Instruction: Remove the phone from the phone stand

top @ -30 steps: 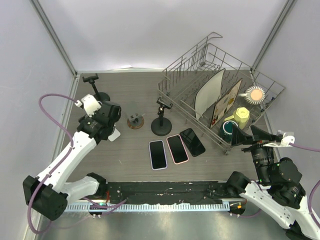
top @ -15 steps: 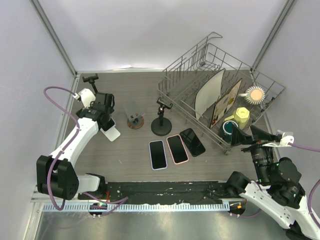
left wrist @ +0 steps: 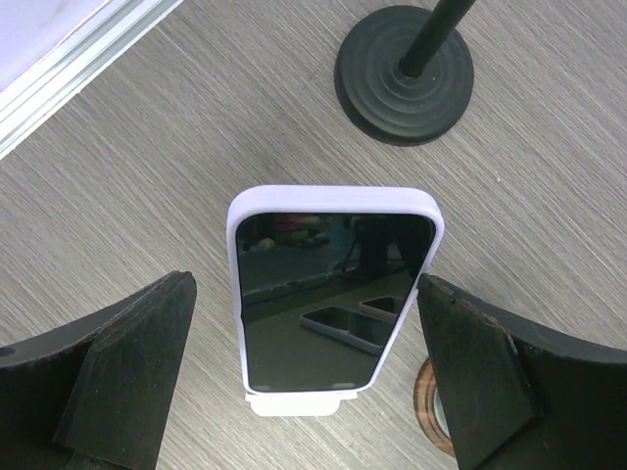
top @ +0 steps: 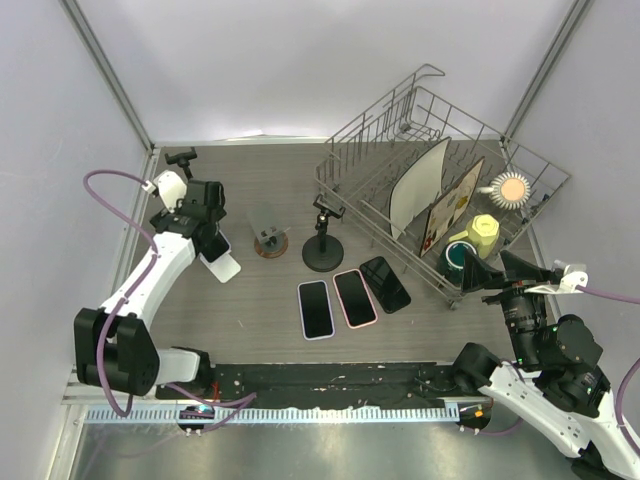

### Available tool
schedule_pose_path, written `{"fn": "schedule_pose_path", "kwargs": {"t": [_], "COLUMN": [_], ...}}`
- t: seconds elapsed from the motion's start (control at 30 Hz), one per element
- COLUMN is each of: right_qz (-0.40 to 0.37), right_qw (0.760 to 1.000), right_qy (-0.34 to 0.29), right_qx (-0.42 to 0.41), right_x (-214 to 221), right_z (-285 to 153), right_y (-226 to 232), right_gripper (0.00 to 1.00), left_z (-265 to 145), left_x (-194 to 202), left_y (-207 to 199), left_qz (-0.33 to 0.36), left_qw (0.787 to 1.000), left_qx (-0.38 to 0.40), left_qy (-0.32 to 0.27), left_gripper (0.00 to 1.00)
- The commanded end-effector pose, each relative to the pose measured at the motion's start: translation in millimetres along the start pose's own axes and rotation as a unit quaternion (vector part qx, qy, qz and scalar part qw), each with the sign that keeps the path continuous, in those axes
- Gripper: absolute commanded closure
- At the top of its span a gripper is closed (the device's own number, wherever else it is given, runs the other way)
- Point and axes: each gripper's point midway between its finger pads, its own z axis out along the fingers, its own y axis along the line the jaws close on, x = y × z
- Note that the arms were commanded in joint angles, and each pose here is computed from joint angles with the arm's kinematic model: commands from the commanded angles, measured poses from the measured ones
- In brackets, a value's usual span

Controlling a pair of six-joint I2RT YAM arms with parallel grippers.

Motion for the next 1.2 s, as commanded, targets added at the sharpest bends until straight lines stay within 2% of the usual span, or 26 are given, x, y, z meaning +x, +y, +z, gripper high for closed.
{"fn": "schedule_pose_path", "kwargs": {"t": [0.0, 0.3, 1.17], "right_qz": [-0.002, -0.002, 0.0], "right_qw": [1.0, 1.0, 1.0], "right_qy": [-0.008, -0.008, -0.009], "right_qx": [0.0, -0.001, -0.004], "right_x": [-4.0, -4.2, -4.6], "right_z": [2.7, 2.5, 1.8], "right_y": [2.2, 2.3, 2.6], "right_gripper": [0.06, 0.06, 0.06], "left_z": [6.5, 10.1, 18.5], "left_x": [-17.3, -12.0, 2.5], "left_y": [-8.9, -19.6, -8.7], "left_qz": [-0.024, -0.025, -0.021], "left_qw": [1.0, 0.999, 1.0], "left_qx": [0.005, 0.022, 0.003], "left_qy": [-0.013, 0.001, 0.003], "left_gripper": [0.0, 0.0, 0.02]}}
